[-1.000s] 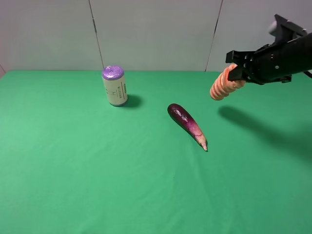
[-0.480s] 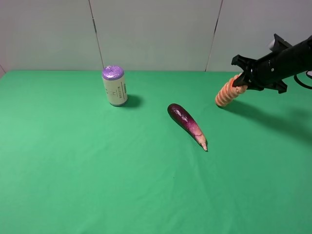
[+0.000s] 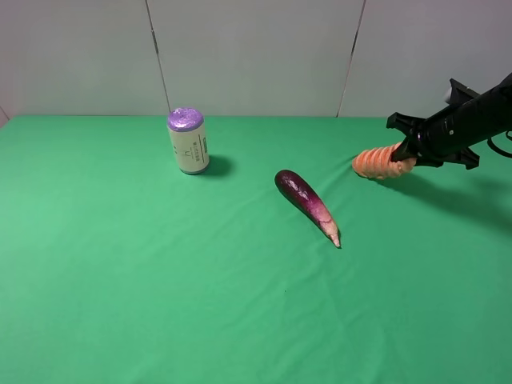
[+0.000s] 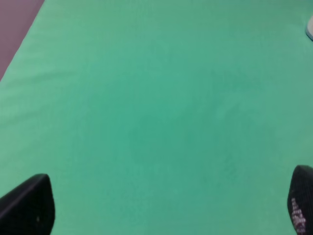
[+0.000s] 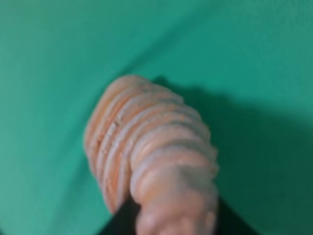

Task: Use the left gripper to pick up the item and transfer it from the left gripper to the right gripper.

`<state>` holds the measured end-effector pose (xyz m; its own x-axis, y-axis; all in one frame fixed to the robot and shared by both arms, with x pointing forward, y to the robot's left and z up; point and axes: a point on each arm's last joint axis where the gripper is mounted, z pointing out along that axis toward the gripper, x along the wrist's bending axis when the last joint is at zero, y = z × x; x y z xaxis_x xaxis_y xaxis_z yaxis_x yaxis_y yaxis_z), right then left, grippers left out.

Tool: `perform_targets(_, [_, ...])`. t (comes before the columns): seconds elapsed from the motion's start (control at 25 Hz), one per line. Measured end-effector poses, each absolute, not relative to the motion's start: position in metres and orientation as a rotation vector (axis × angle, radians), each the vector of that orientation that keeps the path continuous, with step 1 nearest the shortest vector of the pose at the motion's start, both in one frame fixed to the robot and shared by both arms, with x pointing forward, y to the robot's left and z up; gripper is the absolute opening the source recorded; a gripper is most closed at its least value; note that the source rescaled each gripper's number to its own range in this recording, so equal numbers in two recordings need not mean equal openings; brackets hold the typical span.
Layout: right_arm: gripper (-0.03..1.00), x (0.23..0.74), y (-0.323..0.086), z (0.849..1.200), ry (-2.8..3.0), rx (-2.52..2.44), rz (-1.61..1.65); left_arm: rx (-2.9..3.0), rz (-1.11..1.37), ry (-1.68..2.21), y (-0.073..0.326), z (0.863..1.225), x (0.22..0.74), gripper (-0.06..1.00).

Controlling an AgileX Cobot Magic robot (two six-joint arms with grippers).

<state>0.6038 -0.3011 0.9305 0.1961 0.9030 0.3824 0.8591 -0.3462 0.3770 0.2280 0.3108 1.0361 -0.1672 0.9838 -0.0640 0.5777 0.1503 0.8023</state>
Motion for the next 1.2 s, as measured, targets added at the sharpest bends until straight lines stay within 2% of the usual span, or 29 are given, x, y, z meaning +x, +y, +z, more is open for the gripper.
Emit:
perform_targets(0.08, [0.71,0.603,-0.302,0.930,1.744,2.374,0.819,1.490,0.858,1.824,0.311,1.036,0.228,0.94])
perform_targets(0.16, [0.89,0.602,-0.304,0.929,1.733,2.388,0.793,1.490,0.858,1.824,0.311,1.036,0.228,0.94])
perform_targets(0.2, [0.93,0.601,-0.304,0.928,1.742,2.382,0.775,1.490,0.858,1.824,0.311,1.036,0.228,0.94])
perform_targets(0.32, [0.98,0.600,-0.306,0.927,1.762,2.363,0.735,1.490,0.858,1.824,0.311,1.036,0.228,0.94])
perform_targets(0.6, [1.00,0.596,-0.306,0.938,1.805,2.316,0.719,1.490,0.858,1.824,0.311,1.036,0.228,0.94])
perform_targets(1.2, [1.00,0.568,-0.301,1.019,1.804,2.150,0.872,1.490,0.858,1.824,0.311,1.036,0.228,0.94])
